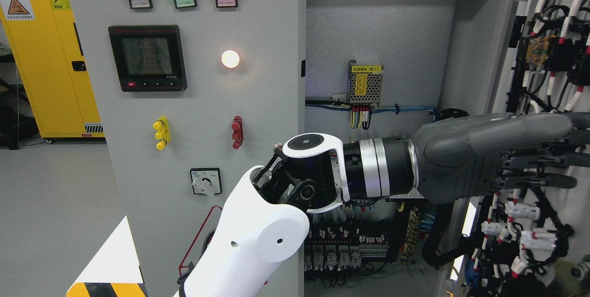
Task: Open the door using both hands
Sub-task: 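Keep pushing the door farther open with the left hand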
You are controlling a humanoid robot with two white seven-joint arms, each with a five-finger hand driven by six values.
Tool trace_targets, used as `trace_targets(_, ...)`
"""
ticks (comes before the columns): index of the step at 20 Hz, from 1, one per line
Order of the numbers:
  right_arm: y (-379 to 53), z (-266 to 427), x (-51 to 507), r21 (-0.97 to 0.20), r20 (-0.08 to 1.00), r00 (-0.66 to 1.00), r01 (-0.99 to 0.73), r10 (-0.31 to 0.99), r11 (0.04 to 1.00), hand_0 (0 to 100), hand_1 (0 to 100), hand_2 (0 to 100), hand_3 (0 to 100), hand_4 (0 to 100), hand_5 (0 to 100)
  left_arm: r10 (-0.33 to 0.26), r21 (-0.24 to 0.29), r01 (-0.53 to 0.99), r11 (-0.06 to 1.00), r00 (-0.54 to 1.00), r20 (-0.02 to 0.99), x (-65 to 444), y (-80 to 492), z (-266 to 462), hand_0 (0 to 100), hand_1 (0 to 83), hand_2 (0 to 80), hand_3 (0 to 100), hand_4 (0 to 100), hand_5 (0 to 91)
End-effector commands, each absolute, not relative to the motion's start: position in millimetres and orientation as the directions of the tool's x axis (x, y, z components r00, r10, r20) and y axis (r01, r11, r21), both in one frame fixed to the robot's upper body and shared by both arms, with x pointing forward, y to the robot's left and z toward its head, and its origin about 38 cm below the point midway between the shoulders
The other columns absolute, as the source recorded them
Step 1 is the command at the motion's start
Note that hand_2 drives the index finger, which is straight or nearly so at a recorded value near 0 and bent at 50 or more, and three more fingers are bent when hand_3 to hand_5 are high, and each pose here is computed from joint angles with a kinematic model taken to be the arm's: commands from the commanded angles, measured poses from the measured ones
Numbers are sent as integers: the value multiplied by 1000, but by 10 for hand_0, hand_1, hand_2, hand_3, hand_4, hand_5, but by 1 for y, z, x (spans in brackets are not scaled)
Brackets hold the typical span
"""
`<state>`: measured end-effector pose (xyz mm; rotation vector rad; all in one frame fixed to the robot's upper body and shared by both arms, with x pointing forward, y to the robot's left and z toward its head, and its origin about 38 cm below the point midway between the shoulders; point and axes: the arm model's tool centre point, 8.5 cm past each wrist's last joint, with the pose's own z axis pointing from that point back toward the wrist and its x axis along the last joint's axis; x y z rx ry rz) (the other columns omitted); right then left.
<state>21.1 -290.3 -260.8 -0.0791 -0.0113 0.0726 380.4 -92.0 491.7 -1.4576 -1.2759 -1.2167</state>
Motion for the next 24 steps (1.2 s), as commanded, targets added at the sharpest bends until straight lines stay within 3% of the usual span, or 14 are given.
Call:
trace_targets(1,-291,-261,8,-79,-12,997,-73,72,994,0,500,40,0,0,0,68,-50,978,-204,66,995,369,-125,462,120,556,0,0,0,0)
trace_targets(8,-290,-261,9,-78,-11,997,-71,71,994,0,500,40,0,0,0,80,-63,990,-123,74,994,380,-132,454,120,556,0,0,0,0)
trace_targets(19,-290,-261,9,-78,-11,997,-73,72,994,0,500,40,0,0,0,99,-60,986,-154,76,992,374,-136,462,120,556,0,0,0,0)
trace_targets(24,-288,-261,8,-75,-12,997,-73,72,995,0,500,40,0,0,0,141,-45,986,-163,68,988,371,-128,474,120,556,0,0,0,0)
